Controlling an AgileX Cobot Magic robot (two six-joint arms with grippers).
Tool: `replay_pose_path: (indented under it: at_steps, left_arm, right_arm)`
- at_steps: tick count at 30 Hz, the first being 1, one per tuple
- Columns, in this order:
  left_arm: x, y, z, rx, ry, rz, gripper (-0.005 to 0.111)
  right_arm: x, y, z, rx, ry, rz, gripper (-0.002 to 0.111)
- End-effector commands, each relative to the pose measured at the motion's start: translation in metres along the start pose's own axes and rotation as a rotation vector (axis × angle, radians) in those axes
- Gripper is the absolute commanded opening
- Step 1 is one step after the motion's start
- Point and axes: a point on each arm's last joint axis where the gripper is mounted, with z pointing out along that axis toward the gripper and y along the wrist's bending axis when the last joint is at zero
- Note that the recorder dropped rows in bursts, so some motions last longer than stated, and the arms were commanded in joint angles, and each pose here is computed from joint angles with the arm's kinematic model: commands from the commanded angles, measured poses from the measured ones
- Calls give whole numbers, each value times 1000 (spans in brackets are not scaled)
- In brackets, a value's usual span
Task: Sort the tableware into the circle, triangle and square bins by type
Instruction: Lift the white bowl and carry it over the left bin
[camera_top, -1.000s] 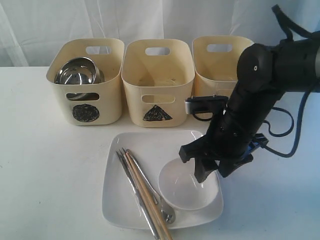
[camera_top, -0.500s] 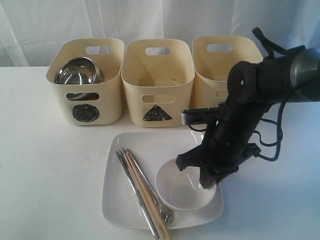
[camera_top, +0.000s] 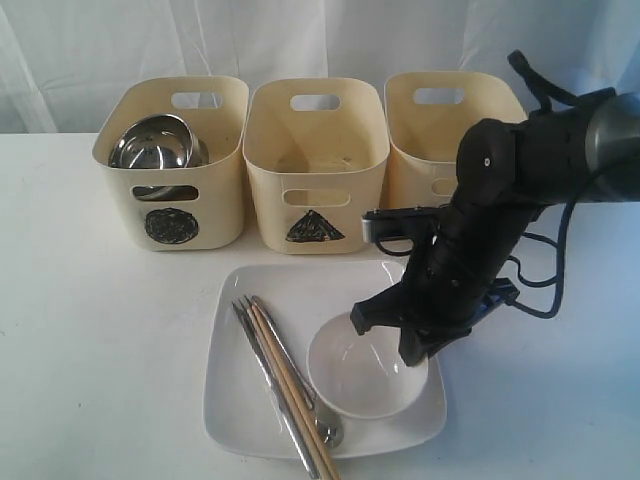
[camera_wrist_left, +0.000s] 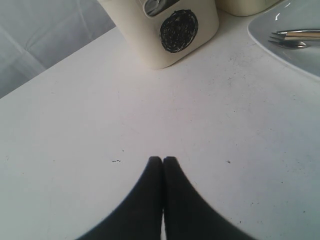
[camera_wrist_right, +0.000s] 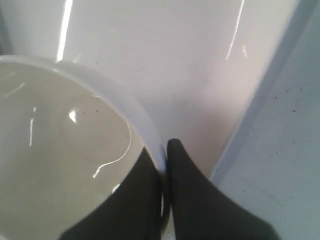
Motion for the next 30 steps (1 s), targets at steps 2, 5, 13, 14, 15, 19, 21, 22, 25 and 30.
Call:
replay_pose_path:
  at_steps: [2, 5, 13, 14, 15, 19, 21, 22, 25, 30]
  left_arm:
    - [1, -1, 0, 3, -5, -4, 0]
    - [1, -1, 0, 3, -5, -4, 0]
    - [1, -1, 0, 3, -5, -4, 0]
    - [1, -1, 0, 3, -5, -4, 0]
    - [1, -1, 0, 3, -5, -4, 0]
    - [1, -1, 0, 3, -5, -4, 0]
    - [1, -1, 0, 3, -5, -4, 0]
    - [1, -1, 0, 3, -5, -4, 0]
    - [1, -1, 0, 3, -5, -4, 0]
    - [1, -1, 0, 3, -5, -4, 0]
  right_arm:
    - [0, 4, -30, 6, -124, -33, 0]
    - [1, 9, -52, 5, -214, -46, 0]
    - [-12, 20, -105, -23, -524, -52, 0]
    - [-16, 22, -111, -32, -560, -47, 0]
    - [-25, 25, -120, -47, -642, -54, 0]
    - [-54, 37, -132, -143, -824, -105, 0]
    - [-69, 45, -131, -200, -868, -147, 0]
    - [-74, 47, -130, -209, -877, -165, 0]
    - [-94, 52, -121, -223, -917, -218, 0]
    - [-129, 57, -107, -252, -974, -296, 0]
